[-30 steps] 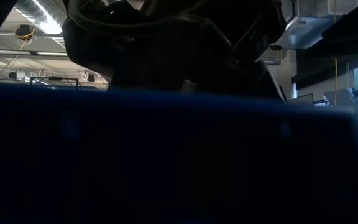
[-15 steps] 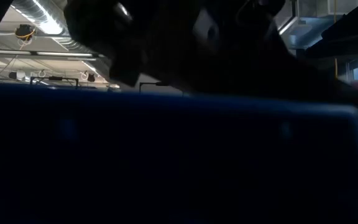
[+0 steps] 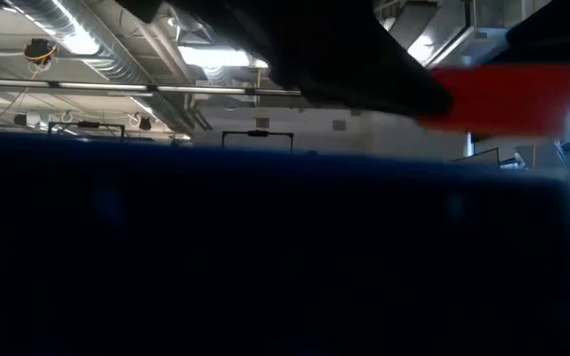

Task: Sort blocks by size
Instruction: Put the orange game piece into the gray bin

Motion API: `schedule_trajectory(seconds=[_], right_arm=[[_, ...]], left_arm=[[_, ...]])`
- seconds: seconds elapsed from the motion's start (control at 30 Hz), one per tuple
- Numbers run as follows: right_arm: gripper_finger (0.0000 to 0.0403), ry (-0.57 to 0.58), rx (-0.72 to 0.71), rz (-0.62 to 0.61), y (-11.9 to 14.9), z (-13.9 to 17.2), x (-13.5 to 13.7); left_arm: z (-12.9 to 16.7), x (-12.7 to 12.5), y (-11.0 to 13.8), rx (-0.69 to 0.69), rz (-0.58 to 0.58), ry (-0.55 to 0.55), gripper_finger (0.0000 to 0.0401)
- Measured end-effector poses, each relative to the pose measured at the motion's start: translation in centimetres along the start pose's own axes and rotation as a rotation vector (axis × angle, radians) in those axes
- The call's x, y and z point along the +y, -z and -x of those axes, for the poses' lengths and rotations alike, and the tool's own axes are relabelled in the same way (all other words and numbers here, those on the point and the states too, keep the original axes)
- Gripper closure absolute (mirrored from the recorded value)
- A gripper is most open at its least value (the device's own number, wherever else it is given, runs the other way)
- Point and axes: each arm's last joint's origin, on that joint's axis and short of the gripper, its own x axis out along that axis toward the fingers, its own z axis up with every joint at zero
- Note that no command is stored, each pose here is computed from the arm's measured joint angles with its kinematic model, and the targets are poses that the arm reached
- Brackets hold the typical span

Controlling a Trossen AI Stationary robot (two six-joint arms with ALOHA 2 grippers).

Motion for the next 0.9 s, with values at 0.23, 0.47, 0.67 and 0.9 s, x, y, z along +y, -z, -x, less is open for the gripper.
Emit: schedule_trajectory(seconds=[0.23,0.47,0.67,0.9], right_arm=[[0.0155,-0.023,-0.04,0.024,-0.5,0.0,0.3],[0.0155,-0.01,-0.097,0.049,-0.8,-0.9,0.8],[0.0155,0.058,-0.102,0.042,-0.6,-3.1,0.3],[0.0155,-0.002,-0.085,0.016,-1.1,-4.4,-0.3]], left_arm=[[3.2,1.5,0.6,-0.1,0.091,-0.133,0.0341],[4.3,3.2,0.7,-0.259,0.236,-0.187,0.0338],[4.3,3.5,0.6,-0.279,0.241,-0.194,0.0341],[4.3,3.3,0.5,-0.285,0.239,-0.186,0.0336]])
